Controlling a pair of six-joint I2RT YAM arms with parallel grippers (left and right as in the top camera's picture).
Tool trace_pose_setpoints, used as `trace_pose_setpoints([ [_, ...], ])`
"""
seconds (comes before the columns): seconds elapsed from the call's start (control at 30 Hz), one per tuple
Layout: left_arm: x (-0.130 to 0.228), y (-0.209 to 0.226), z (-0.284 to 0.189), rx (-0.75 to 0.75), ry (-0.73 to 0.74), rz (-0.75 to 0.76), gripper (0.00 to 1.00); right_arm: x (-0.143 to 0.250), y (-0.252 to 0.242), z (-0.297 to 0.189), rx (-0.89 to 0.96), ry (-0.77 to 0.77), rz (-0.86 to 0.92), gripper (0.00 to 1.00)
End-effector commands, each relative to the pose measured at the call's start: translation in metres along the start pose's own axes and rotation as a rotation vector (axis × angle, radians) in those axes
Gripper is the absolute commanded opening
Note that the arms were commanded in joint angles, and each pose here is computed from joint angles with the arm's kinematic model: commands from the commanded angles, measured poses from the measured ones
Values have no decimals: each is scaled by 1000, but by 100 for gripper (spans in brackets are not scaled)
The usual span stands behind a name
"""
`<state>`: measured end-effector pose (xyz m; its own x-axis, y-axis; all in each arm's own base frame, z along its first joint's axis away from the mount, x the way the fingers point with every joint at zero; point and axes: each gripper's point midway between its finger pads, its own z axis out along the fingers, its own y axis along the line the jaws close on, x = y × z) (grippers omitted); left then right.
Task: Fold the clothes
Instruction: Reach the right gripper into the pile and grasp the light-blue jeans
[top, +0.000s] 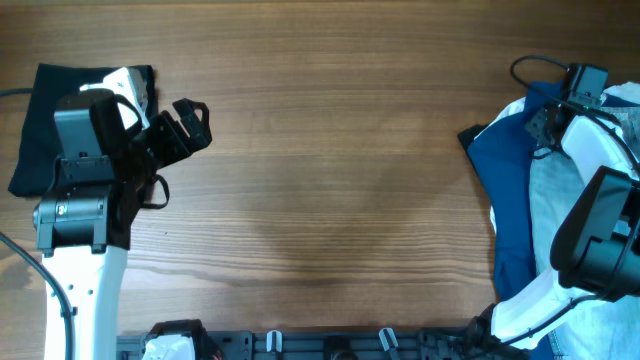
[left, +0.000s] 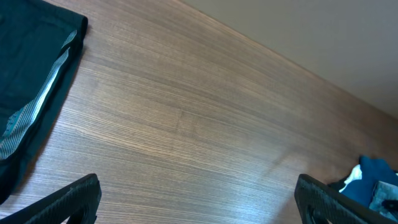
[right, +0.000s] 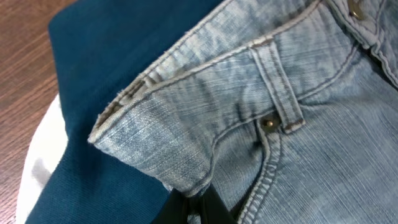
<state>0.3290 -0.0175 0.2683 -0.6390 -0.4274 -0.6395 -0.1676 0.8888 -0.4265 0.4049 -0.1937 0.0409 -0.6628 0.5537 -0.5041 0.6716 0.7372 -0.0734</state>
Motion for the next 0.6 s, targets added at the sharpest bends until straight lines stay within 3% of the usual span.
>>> trace_pose_setpoints([
  [0.0, -7, -4, -6, 16, -19, -8, 100, -14, -11, -13, 40, -41, 77, 4],
  [0.13, -5, -3, -6, 13, -11, -10, 100, -9, -5, -13, 5, -16, 76, 7],
  [0.17, -5, -3, -6, 12, -8, -11, 100, -8, -4, -12, -5, -12, 73, 14],
  [0.2, -4, -3, -6, 11, -5, -12, 100, -7, -3, -11, -8, -9, 74, 28],
  [0.23, -4, -3, -6, 10, -4, -12, 100, -6, -2, -8, -7, -8, 76, 36],
  [0.4, -1, -2, -6, 6, 5, -14, 100, 16, -3, 17, 18, 62, 56, 46],
  [0.47, -1, -2, -6, 6, 5, -14, 100, 17, -5, 20, 33, 63, 50, 35],
  [0.57, -1, -2, -6, 6, 5, -14, 100, 9, -8, 15, 40, 36, 57, 4],
])
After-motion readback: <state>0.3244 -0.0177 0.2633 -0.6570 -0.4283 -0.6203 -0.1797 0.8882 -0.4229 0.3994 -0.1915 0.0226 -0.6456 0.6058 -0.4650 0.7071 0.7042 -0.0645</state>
